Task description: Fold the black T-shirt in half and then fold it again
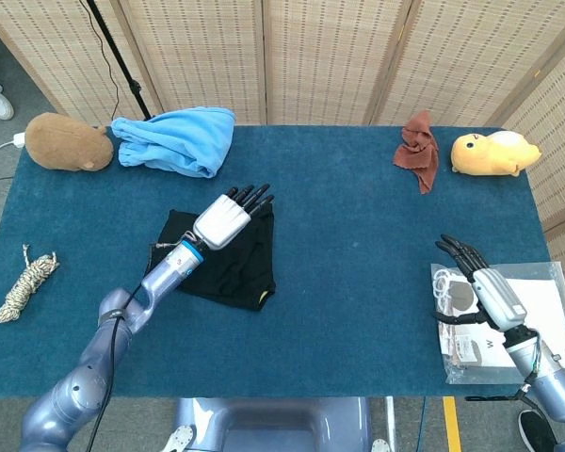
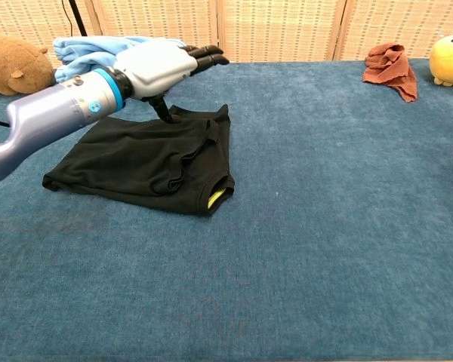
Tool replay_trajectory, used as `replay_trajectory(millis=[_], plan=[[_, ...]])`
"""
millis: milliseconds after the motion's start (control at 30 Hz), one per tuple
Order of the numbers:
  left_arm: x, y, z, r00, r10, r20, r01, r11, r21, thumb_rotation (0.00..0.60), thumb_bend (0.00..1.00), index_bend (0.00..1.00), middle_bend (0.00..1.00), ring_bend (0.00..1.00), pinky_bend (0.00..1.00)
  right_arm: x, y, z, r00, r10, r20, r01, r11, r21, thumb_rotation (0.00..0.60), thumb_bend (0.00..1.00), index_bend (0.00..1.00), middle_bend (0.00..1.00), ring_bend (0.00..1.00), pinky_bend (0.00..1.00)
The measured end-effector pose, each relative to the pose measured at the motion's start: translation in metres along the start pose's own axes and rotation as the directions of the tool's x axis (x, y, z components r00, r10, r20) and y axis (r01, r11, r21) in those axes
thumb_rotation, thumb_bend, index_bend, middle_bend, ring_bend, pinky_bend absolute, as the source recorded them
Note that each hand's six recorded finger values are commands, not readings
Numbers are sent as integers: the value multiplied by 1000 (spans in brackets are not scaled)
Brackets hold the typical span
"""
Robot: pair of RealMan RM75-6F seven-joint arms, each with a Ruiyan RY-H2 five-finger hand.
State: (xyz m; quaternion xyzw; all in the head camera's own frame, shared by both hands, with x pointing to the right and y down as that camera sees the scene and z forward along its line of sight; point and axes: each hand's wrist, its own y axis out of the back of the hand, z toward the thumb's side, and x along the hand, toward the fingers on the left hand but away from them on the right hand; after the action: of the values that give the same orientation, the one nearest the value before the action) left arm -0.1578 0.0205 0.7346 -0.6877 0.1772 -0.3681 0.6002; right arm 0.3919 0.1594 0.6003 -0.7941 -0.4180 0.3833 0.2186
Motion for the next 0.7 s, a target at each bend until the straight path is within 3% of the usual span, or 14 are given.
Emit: replay_trajectory(millis=[267, 500, 700], plan=[[-63, 0, -43, 999, 46, 16, -44, 995, -95, 600, 136, 0, 0, 131, 285, 2, -5, 6, 1000, 12, -20, -12, 1000, 8, 600, 0, 0, 0, 0, 0], [-138, -24, -68, 999, -27, 22, 30, 991, -131, 600, 138, 0, 0, 132, 285, 3, -9, 12, 999, 20, -34, -20, 1000, 19, 600, 0, 0, 0, 0, 0], [-180, -43, -74, 994, -106, 22, 108, 984, -139, 600, 137, 0, 0, 132, 285, 4, -13, 16, 999, 28, -42, -27, 999, 26, 600, 0, 0, 0, 0, 0]])
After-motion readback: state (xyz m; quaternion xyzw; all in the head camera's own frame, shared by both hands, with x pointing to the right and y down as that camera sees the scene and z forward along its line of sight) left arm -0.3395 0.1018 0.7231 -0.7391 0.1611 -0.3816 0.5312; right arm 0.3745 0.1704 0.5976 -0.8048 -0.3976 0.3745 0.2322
